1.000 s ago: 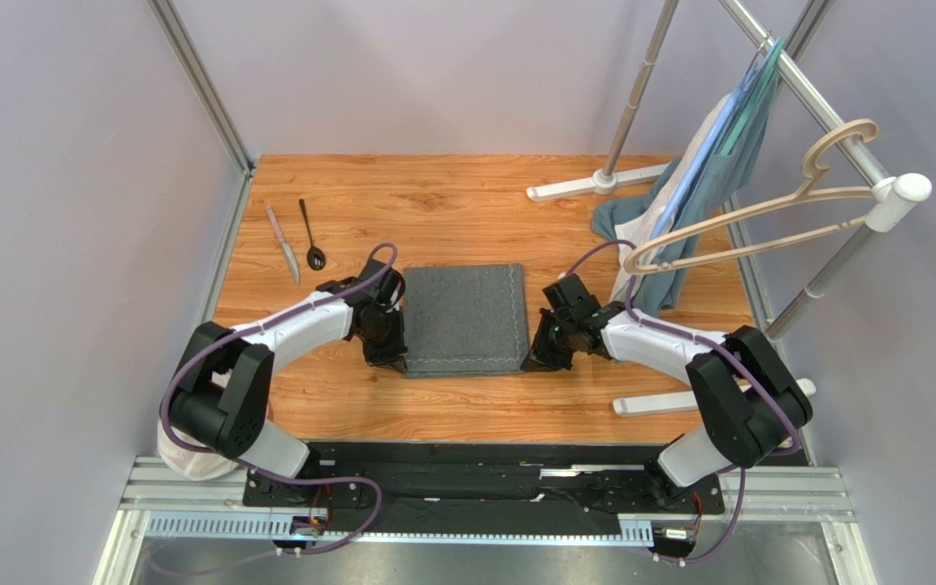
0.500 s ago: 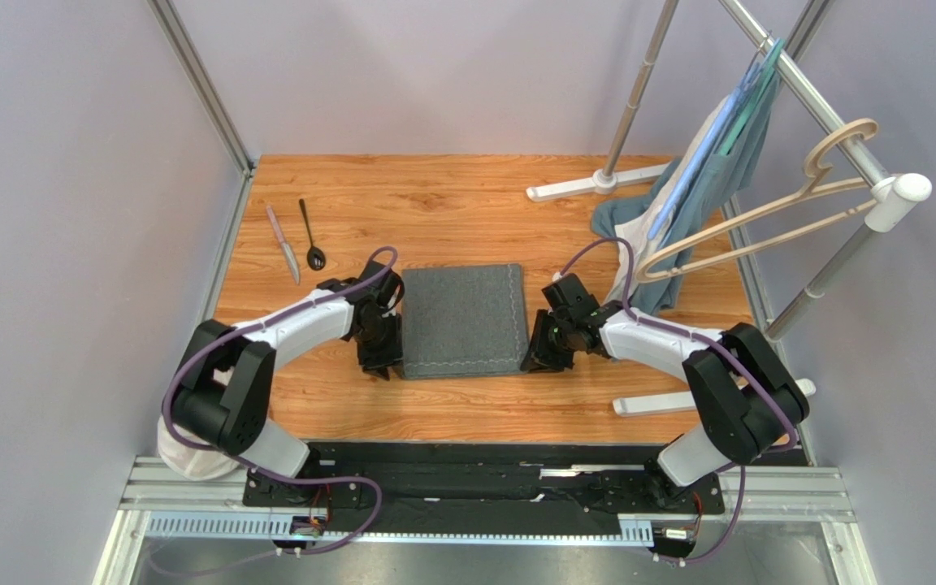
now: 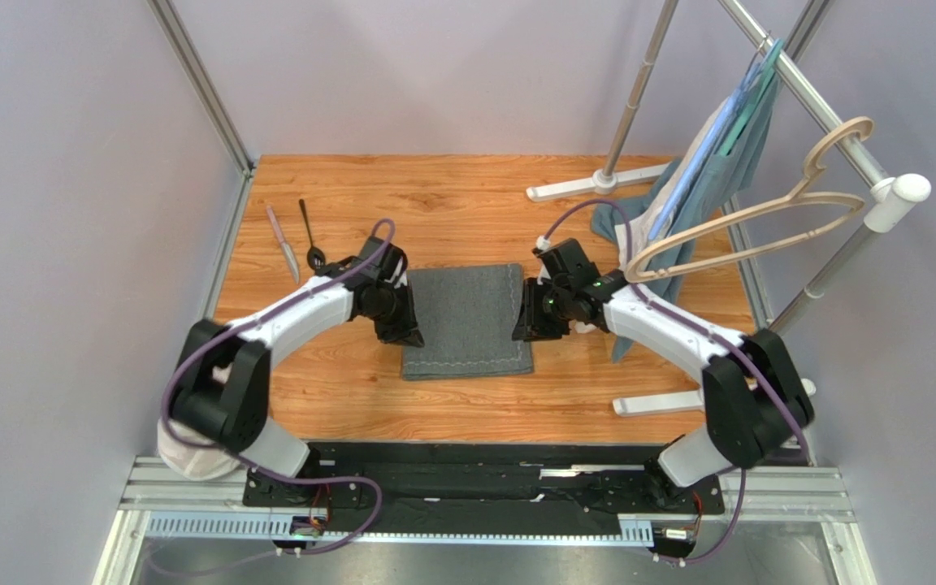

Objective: Fold the napkin into a case and place the utensils inside
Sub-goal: Smooth out the square-folded napkin at the center of the board.

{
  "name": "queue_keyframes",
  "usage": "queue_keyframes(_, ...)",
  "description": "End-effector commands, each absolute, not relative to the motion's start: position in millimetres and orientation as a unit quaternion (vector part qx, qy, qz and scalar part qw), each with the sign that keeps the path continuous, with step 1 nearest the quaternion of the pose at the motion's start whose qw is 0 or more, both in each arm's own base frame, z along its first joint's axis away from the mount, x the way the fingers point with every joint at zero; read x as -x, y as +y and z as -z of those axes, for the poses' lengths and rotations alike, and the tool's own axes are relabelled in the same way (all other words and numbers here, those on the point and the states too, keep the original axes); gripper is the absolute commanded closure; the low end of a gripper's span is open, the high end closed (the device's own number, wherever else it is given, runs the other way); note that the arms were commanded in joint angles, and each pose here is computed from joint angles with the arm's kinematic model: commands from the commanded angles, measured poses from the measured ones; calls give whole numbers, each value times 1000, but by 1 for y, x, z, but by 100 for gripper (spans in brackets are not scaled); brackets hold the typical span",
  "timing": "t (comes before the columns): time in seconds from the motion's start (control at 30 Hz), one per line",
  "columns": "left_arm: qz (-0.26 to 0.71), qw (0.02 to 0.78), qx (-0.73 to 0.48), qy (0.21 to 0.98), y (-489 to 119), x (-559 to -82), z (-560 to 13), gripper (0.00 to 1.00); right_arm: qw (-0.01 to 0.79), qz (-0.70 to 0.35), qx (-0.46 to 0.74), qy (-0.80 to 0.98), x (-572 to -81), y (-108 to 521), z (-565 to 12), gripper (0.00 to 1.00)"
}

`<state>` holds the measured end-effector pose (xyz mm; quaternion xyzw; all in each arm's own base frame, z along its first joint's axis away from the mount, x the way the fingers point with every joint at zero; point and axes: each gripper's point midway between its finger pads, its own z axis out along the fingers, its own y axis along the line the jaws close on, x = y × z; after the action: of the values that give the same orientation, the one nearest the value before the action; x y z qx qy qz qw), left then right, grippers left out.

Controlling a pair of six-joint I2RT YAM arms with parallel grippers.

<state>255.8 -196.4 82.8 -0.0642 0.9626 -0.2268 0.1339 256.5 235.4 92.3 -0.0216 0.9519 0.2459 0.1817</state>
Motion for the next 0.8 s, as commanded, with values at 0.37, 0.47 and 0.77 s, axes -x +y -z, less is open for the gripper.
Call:
queue_keyframes(0.37, 151, -31, 67, 986, -175, -183, 18, 94, 110, -130, 13, 985, -228, 189, 6, 82)
queue_keyframes(0.47, 158, -18, 40, 986, -184, -165, 11, 93, 164, -79, 22, 983, -239, 172, -23, 80)
queue_keyframes(0.77, 177, 135, 0, 975, -187, -217, -84, 68, 199, -167, 64, 963, -285, 229, -85, 57)
